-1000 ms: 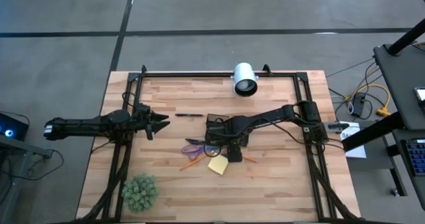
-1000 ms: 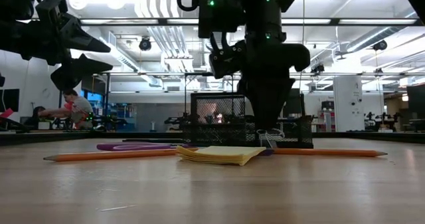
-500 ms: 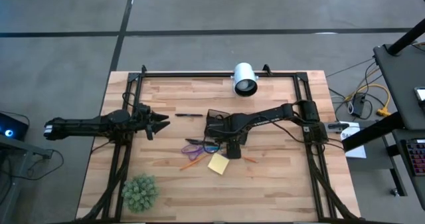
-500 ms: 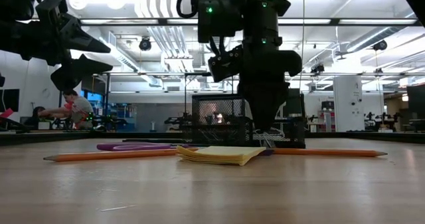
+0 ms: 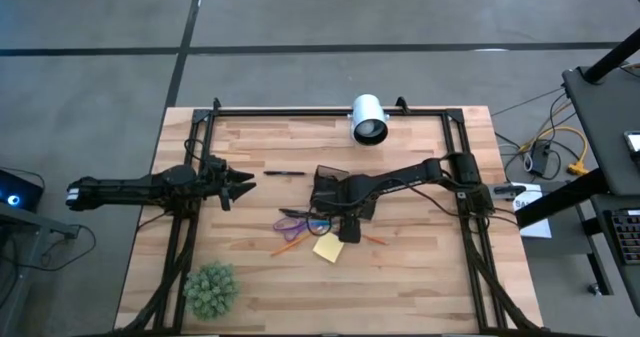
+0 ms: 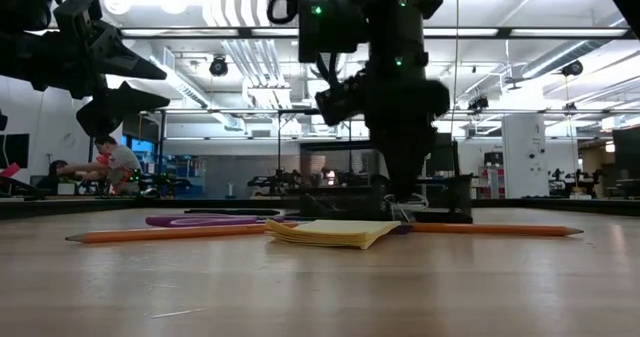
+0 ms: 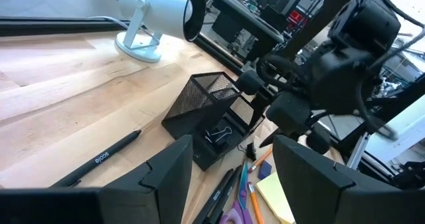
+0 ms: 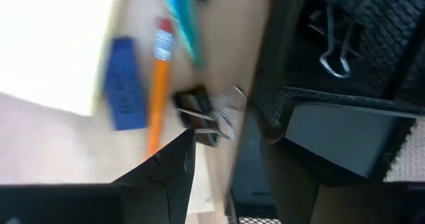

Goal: Pick and place office supplies into organizer
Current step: Put the black binder clip into the black mesh organizer

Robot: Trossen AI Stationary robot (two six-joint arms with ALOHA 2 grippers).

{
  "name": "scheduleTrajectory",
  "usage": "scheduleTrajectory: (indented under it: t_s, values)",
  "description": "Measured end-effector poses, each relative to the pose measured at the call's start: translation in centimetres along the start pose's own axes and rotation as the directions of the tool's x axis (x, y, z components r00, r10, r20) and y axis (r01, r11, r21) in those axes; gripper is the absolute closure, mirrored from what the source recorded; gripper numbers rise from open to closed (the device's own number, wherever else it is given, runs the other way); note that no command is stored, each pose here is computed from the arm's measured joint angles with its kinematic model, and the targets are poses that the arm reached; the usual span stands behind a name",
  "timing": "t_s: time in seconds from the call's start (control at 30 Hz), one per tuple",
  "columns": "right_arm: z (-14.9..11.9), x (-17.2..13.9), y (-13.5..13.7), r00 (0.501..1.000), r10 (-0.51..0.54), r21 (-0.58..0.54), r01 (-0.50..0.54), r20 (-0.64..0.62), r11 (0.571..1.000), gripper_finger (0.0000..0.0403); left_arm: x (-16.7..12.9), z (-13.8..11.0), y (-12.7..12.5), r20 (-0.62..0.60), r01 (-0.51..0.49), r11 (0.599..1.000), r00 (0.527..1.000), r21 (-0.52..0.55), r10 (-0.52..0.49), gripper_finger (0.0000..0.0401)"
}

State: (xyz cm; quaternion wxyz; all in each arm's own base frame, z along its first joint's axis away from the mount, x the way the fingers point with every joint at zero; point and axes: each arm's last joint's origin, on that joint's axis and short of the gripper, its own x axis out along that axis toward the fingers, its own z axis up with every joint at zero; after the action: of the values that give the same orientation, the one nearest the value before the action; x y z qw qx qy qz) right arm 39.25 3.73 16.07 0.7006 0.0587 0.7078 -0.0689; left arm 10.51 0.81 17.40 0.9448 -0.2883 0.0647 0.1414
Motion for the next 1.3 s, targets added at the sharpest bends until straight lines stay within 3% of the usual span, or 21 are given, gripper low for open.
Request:
scheduleTrajectory:
  t_s: [0.1,0.37,0.73,0.93,1.13,1.3]
  values:
    - [0.0,-0.2,-0.1,0.999,-0.045,0.085,0.046,-0.007,0.995,0.0243,0.0,0.0,0.0,-0.001,0.000,1.000,1.000,0.000,0.000,0.0206]
    - [-0.2,-0.8,0.3,0.998,-0.050,0.116,0.053,-0.028,0.992,0.0216,0.0,0.0,0.0,0.001,0.000,1.000,1.000,0.000,0.000,0.0206]
    - [-0.4,-0.2,2.3,1.000,-0.006,0.036,0.007,-0.017,0.999,0.0211,0.0,0.0,0.0,-0.001,-0.001,1.000,1.000,0.000,0.001,0.0206]
    - [-0.1,0.6,2.0,0.999,-0.022,0.056,0.023,-0.023,0.998,0.0211,0.0,0.0,0.0,0.000,0.000,1.000,1.000,0.001,0.000,0.0206]
    - [0.3,0.8,2.1,1.000,0.020,0.029,-0.020,-0.005,0.999,0.0212,0.0,0.0,0.0,0.000,0.001,0.996,1.000,0.090,-0.001,0.0206]
    - [0.5,0.7,2.2,0.999,0.046,0.021,-0.047,0.020,0.999,0.0223,0.0,0.0,0.0,0.000,0.001,0.995,1.000,0.096,-0.001,0.0206]
